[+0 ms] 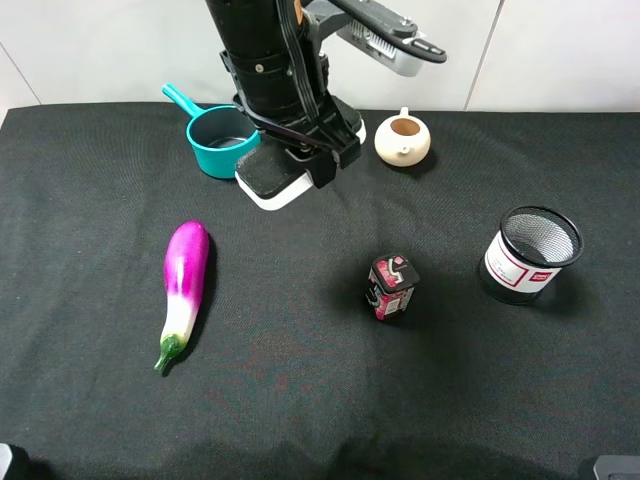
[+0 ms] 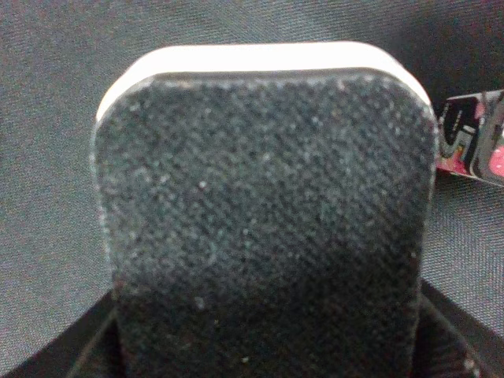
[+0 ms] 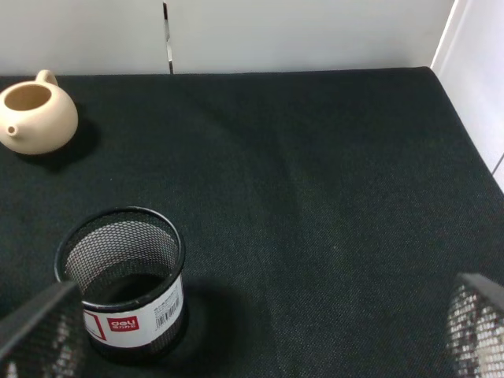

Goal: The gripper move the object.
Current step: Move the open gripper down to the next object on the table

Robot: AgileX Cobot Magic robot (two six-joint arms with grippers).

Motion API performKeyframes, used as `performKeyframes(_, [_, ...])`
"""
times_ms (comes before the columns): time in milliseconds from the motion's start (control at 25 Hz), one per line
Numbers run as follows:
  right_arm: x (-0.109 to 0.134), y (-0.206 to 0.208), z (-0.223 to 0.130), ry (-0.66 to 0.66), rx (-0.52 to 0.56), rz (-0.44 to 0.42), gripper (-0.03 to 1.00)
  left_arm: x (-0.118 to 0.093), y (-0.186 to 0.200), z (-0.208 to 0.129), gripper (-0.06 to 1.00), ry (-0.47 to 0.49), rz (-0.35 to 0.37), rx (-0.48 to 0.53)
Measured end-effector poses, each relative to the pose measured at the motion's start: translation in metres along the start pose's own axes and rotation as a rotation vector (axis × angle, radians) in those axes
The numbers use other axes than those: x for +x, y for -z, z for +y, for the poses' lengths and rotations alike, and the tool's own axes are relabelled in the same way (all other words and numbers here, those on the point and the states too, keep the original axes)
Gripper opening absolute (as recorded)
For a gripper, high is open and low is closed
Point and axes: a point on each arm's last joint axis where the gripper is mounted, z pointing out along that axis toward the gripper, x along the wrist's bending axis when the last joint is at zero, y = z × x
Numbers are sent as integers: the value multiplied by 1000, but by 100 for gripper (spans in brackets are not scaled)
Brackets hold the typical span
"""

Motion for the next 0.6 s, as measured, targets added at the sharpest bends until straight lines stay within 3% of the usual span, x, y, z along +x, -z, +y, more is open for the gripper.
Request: performKeyframes(600, [0,0,0,0,0,0,69,-29,-24,8,68,-68,-12,3])
